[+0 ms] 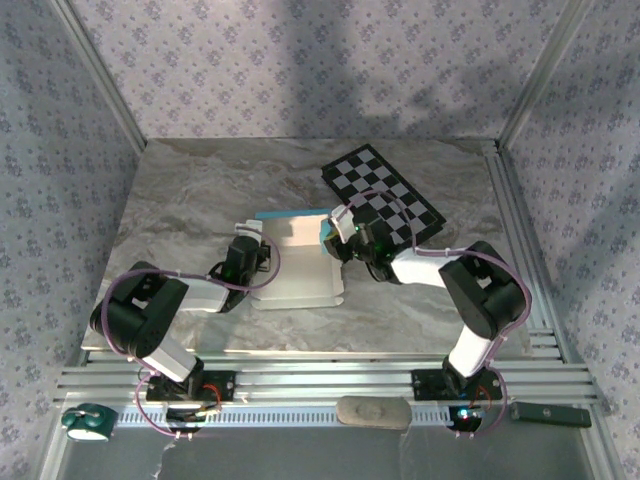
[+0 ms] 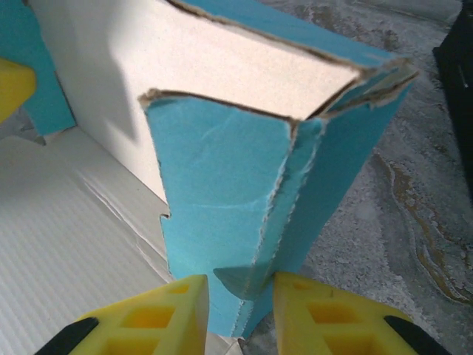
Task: Fold the paper box
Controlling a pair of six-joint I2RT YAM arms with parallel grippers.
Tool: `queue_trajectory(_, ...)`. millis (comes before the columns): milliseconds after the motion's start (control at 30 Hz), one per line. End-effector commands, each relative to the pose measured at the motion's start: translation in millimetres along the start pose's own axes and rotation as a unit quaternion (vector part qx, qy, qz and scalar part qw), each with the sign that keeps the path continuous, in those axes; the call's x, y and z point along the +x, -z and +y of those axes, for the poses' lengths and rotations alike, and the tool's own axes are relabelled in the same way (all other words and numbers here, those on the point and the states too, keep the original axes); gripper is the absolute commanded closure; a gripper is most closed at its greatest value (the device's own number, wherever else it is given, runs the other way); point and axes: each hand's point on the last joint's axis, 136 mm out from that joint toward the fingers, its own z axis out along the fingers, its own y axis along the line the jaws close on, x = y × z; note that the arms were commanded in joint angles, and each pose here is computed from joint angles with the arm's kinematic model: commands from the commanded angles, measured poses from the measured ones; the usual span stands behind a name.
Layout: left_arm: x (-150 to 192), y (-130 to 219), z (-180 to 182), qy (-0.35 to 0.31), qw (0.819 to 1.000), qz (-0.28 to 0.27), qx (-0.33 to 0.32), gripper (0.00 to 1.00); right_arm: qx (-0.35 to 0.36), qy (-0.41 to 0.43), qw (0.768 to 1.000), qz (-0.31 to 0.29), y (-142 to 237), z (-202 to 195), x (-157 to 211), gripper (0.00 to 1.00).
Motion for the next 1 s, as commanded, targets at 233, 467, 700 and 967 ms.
queue_trajectory(233,-3,3,-7,-0.001,1.000,0.001,0.019,1.00,0.048,-0.013,0.998,-0.040,4,-6,-20,0.68)
queue_trajectory(467,-4,4,-8,-0.001,1.000,-0.001,0.020,1.00,0.070,-0.032,0.996,-0.047,0,-7,-24,0.71)
queue_trajectory(700,-5,5,-8,-0.001,1.000,-0.001,0.020,1.00,0.079,-0.045,0.994,-0.054,-6,-5,-26,0.75)
queue_trajectory(967,-6,6,-7,-0.003,1.000,-0.003,0.019,1.00,0.084,-0.054,0.993,-0.060,-6,-6,-29,0.74)
